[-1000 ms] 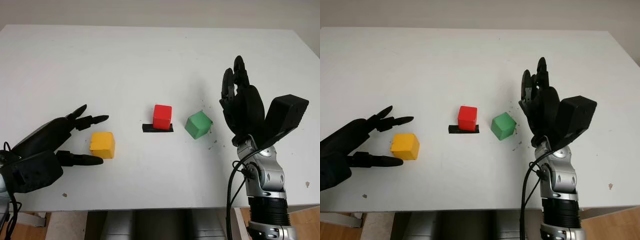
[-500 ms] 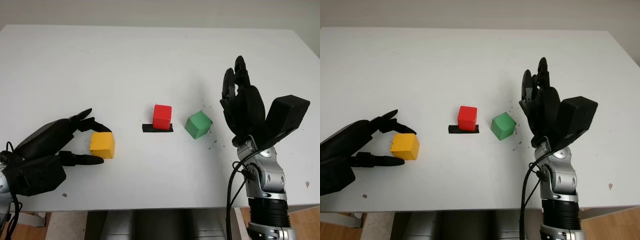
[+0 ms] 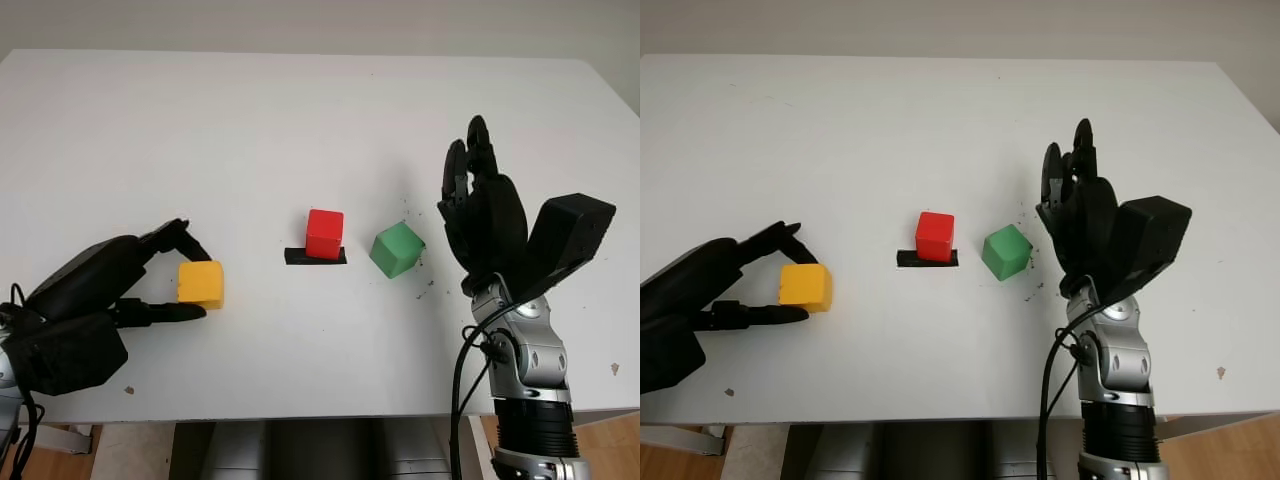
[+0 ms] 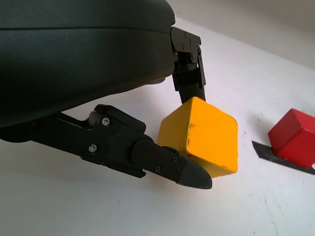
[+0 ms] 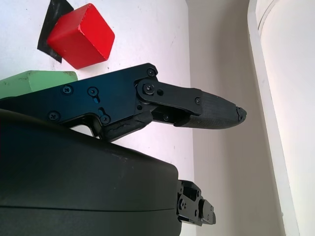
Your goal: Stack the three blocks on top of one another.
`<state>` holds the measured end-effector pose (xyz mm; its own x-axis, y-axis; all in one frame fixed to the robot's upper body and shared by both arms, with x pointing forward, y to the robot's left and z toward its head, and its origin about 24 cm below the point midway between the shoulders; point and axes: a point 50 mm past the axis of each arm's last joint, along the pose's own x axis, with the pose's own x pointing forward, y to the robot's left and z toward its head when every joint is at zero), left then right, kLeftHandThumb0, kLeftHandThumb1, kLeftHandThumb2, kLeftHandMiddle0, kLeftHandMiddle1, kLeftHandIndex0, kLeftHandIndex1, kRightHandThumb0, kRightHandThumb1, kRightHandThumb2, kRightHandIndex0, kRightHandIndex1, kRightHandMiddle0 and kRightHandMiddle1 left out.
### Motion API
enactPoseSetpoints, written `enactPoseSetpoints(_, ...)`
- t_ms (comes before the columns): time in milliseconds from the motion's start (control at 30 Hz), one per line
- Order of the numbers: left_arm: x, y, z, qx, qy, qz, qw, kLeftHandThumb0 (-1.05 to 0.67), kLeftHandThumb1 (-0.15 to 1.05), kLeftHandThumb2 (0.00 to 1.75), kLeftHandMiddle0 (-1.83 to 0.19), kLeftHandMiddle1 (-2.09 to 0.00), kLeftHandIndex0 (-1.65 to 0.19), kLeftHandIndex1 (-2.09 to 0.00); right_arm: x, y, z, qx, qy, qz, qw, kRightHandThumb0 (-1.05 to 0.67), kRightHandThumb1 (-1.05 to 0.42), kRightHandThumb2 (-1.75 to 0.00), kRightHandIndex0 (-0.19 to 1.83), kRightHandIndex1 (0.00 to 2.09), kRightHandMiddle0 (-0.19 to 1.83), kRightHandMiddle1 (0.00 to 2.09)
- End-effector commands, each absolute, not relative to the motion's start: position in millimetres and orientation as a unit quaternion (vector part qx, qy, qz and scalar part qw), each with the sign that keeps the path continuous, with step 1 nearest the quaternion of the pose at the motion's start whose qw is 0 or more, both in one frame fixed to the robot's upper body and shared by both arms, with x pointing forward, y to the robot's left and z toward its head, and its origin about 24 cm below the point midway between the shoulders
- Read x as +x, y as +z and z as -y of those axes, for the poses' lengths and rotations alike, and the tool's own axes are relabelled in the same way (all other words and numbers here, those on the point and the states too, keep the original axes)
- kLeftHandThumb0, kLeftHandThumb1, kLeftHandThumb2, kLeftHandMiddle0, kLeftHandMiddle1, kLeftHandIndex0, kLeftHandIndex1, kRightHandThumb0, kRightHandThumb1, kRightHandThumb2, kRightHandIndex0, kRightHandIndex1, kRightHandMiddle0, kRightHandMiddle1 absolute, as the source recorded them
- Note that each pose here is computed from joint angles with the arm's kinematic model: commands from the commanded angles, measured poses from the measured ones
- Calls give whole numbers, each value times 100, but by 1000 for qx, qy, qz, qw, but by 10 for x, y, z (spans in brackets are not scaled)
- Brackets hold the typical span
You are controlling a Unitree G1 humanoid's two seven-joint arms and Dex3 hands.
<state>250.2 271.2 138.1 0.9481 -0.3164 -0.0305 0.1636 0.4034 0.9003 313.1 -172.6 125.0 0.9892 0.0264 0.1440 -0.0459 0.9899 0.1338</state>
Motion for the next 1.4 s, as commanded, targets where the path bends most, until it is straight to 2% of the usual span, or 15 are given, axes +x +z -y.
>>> enactPoseSetpoints(0, 2515, 1433, -2709, 528, -131, 89, 834, -46, 105, 7, -21, -7, -4, -180, 3115, 1251, 1729, 68, 18, 76, 995, -65, -105, -61, -19, 0, -19, 0)
enactPoseSetpoints(167, 2544, 1551, -2678, 525, -128, 102, 836, -45, 105, 11, -23, -6, 0, -189, 3116, 1246, 1722, 68, 19, 78, 994, -66, -105, -61, -19, 0, -19, 0)
enactPoseSetpoints(400, 2708, 1982, -2537, 522, -137, 123, 833, -47, 105, 12, -18, -4, -1, -191, 3124, 1230, 1697, 77, 12, 74, 994, -66, -105, -60, -19, 0, -19, 0)
enactPoseSetpoints(567, 2820, 2235, -2384, 508, -144, 159, 834, -45, 105, 7, -19, -5, -12, -183, 3123, 1209, 1663, 84, 7, 69, 994, -65, -105, -58, -19, 0, -19, 0)
enactPoseSetpoints(667, 2875, 2318, -2287, 475, -151, 174, 849, -41, 103, 6, -22, -6, -19, -167, 3123, 1200, 1660, 80, 7, 67, 995, -64, -105, -59, -19, 0, -19, 0)
enactPoseSetpoints(900, 3034, 2286, -2036, 359, -185, 179, 897, -42, 103, 5, -23, -6, -24, -176, 3130, 1200, 1656, 76, 5, 66, 995, -65, -105, -59, -19, 0, -19, 0)
enactPoseSetpoints(1000, 3082, 2256, -1978, 323, -194, 176, 909, -42, 102, 5, -22, -5, -27, -170, 3133, 1201, 1658, 74, 8, 66, 995, -66, -105, -59, -19, 0, -19, 0)
enactPoseSetpoints(1200, 3212, 2169, -1795, 313, -193, 172, 914, -45, 102, 5, -17, -3, -30, -161, 3144, 1200, 1656, 68, 18, 68, 995, -66, -105, -61, -19, 0, -19, 0)
enactPoseSetpoints(1367, 3316, 2063, -1629, 305, -200, 164, 916, -47, 101, 5, -13, -4, -33, -170, 3142, 1211, 1649, 75, 13, 66, 995, -65, -105, -60, -19, 0, -19, 0)
